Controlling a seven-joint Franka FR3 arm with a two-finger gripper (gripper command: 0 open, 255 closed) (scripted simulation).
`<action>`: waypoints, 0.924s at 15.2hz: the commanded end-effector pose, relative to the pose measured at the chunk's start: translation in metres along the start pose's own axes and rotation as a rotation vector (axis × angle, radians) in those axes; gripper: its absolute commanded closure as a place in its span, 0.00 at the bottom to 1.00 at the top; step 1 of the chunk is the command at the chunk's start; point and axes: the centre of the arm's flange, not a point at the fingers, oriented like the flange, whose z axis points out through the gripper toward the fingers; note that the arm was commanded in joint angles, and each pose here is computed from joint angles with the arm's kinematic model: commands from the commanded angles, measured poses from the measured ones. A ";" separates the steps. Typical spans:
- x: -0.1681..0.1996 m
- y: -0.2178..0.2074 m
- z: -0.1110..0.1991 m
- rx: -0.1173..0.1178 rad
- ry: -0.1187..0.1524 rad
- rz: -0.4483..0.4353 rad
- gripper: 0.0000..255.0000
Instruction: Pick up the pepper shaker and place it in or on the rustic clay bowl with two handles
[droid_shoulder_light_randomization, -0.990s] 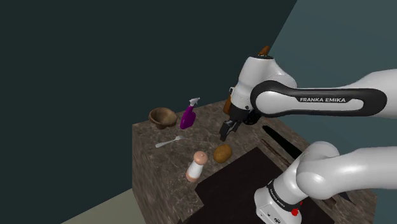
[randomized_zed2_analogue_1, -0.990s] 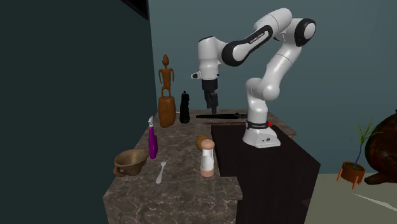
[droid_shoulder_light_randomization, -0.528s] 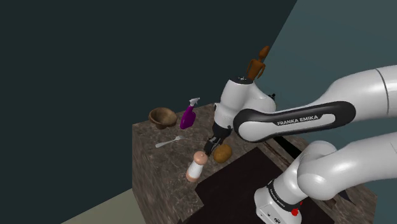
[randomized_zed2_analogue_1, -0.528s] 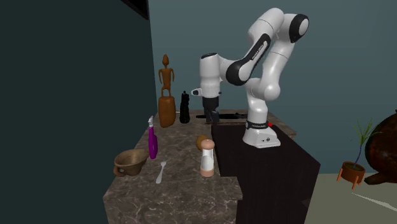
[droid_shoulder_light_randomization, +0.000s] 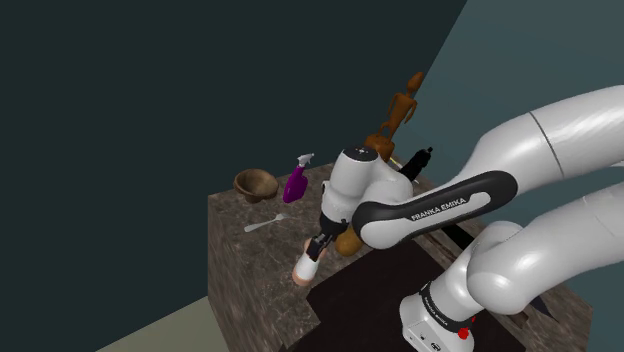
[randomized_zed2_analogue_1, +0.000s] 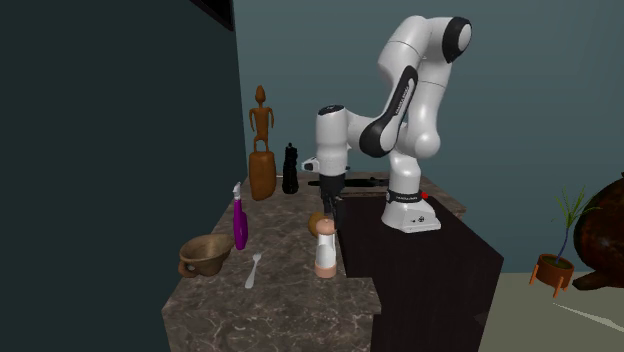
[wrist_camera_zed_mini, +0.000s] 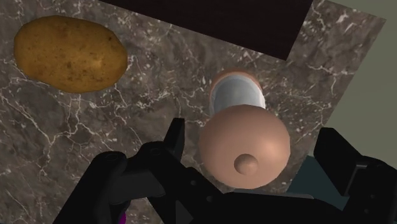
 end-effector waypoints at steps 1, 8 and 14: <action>0.000 0.000 0.011 0.000 0.001 0.000 0.00; 0.000 0.000 0.020 0.000 0.001 0.000 0.00; 0.000 0.000 0.020 0.000 0.001 0.000 1.00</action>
